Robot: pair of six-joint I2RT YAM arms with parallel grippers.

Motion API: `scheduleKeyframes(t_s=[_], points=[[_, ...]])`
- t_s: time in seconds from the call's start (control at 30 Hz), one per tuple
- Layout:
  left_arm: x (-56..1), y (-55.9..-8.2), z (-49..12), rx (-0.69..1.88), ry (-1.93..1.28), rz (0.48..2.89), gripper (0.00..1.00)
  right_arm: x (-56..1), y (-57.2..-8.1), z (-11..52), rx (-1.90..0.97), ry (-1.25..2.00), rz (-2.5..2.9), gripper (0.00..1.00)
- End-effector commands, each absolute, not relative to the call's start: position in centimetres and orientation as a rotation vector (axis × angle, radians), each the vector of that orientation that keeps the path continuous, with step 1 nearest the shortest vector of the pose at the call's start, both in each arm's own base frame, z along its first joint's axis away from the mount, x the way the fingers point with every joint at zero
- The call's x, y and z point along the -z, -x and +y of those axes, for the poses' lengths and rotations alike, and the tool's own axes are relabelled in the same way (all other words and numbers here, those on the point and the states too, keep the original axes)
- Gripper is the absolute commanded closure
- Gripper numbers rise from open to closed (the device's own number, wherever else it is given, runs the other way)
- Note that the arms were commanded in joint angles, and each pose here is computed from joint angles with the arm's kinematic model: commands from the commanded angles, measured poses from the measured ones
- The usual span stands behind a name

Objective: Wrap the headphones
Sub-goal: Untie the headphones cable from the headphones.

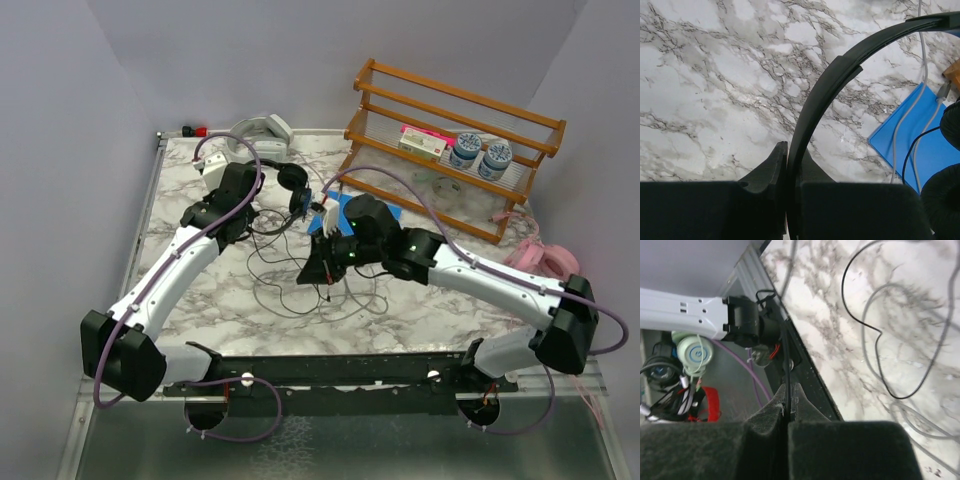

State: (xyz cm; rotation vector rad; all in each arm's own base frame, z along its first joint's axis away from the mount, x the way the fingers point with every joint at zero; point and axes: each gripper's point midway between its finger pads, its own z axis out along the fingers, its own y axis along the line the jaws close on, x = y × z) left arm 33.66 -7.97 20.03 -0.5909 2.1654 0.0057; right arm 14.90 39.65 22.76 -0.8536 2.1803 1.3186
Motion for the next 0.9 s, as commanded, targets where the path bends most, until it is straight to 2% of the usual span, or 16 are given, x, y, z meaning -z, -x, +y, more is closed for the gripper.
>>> scheduleKeyframes(t_s=[0.0,0.3,0.43,0.8,0.87], points=[[-22.8,-34.4,-7.8,0.035,0.578,2.079,1.00,-28.5,-17.6,37.3,-1.113,0.789,2.012,0.99],[-21.0,-33.5,-9.1,0.107,0.549,2.148,1.00,-36.7,-23.9,36.7,-0.849,0.637,1.831,0.99],[-19.9,-32.9,-11.2,0.228,0.466,2.210,1.00,-40.4,-25.9,37.6,-0.898,0.617,1.736,0.99],[-21.6,-31.9,-13.5,0.399,0.378,2.223,1.00,-40.2,-29.8,42.9,-0.954,0.648,1.675,0.99],[-22.4,-31.8,-13.5,0.408,0.361,2.213,1.00,-39.4,-30.4,43.6,-0.952,0.649,1.677,0.96]])
